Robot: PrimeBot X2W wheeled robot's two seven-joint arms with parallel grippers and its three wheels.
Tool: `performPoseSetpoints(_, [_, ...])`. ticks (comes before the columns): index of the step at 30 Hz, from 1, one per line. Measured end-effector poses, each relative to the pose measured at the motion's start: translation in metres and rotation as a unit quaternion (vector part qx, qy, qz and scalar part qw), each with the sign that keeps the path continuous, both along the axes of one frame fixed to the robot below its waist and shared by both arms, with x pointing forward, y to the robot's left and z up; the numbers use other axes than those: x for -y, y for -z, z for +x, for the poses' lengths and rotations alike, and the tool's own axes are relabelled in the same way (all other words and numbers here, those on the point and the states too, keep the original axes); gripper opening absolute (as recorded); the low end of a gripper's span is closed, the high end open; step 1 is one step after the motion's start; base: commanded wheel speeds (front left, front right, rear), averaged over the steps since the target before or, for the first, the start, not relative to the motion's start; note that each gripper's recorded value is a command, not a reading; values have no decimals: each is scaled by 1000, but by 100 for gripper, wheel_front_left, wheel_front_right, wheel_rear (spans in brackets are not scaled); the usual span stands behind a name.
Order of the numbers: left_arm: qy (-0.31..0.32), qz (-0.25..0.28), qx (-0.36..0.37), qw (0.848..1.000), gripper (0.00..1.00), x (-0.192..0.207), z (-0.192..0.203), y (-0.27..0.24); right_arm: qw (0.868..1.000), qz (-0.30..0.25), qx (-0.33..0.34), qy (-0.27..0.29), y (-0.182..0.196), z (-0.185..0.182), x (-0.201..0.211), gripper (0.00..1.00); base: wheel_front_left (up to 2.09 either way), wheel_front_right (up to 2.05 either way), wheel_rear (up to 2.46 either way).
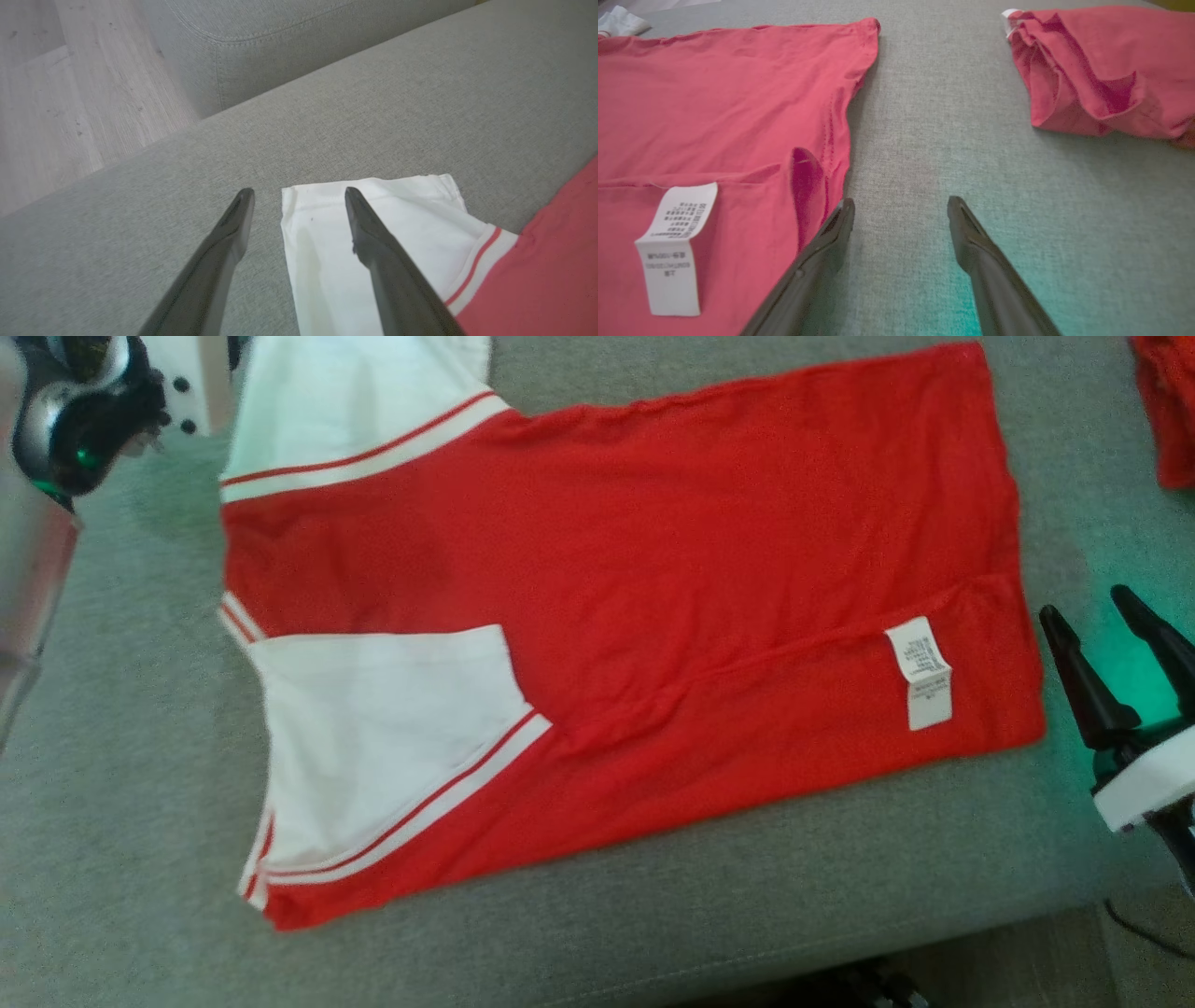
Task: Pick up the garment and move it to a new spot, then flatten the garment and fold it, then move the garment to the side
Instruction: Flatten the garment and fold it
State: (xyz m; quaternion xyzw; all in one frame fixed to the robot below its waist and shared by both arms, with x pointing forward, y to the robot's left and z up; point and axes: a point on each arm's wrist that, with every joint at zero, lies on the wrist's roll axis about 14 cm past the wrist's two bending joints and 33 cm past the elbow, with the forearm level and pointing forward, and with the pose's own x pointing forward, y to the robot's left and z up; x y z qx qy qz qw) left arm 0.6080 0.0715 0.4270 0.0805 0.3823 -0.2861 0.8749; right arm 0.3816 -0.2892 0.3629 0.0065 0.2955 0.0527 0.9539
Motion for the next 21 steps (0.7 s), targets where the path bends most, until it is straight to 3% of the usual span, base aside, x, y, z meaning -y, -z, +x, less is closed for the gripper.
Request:
performPoseSetpoints(6, [10, 31, -51, 998, 100, 0, 4, 39, 1000, -4, -9, 16, 7, -8, 8, 100, 0, 0, 0])
performPoseSetpoints(17, [20, 57, -63, 996, 100, -2, 12, 67, 1000, -10, -20, 15, 16, -5, 9, 100, 0, 0, 0])
performPoseSetpoints(18, [21, 57, -63, 996, 92, -2, 13, 67, 1000, -11, -17, 15, 16, -4, 10, 100, 0, 0, 0])
performPoseSetpoints(19, [22, 58, -63, 996, 92, -2, 14, 66, 1000, -11, -17, 15, 17, -3, 11, 100, 0, 0, 0])
performPoseSetpoints(20, [24, 58, -67, 996, 49, -1, 14, 67, 1000, -12, -16, 15, 17, -3, 11, 100, 0, 0, 0])
performPoseSetpoints(21, [27, 54, -69, 996, 30, 1, 12, 67, 1000, -12, -15, 15, 17, -2, 11, 100, 0, 0, 0])
